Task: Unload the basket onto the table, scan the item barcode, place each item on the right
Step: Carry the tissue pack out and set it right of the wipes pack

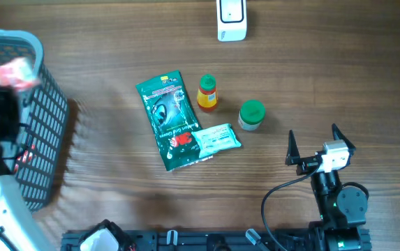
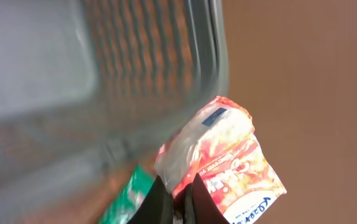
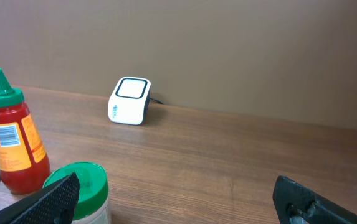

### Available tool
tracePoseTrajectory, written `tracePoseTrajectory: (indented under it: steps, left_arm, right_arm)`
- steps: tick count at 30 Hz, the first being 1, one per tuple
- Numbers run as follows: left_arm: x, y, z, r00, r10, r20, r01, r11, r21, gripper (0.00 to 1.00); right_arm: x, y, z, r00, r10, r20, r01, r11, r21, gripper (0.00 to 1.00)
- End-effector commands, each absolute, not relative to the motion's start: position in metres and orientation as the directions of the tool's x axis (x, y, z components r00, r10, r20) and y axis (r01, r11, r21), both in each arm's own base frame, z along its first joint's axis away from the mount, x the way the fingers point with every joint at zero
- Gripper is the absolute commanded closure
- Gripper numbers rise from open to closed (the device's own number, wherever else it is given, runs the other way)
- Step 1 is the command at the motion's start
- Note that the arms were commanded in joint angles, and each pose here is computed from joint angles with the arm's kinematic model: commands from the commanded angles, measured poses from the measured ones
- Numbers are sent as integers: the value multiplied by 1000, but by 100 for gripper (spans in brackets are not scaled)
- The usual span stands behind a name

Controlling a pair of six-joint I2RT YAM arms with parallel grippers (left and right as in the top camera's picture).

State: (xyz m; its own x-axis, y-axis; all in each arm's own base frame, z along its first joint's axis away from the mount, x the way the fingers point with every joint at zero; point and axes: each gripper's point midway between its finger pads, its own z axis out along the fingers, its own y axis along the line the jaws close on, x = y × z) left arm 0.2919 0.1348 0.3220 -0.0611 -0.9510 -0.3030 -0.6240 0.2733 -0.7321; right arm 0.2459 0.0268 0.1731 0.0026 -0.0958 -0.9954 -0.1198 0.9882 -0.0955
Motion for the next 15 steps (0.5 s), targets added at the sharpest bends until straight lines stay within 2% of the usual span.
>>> tracePoseTrajectory:
  steps: [1, 6, 9, 15]
  left_arm:
    - [307, 64, 310, -388, -850, -357, -516, 521, -680, 96]
    - [318, -16, 279, -652, -666, -363, -355, 691, -629, 96]
    - [316, -77, 256, -797, -442, -412, -148, 803, -577, 96]
    - [292, -142, 199, -901, -206, -380, -9, 887, -461, 96]
  right_arm:
    - [245, 30, 174, 10, -104, -995, -135, 985, -104, 0]
    - [245, 30, 174, 10, -104, -995, -135, 985, -104, 0]
    - [245, 30, 174, 10, -104, -995, -135, 985, -104, 0]
    - [245, 30, 174, 10, -104, -995, -135, 985, -104, 0]
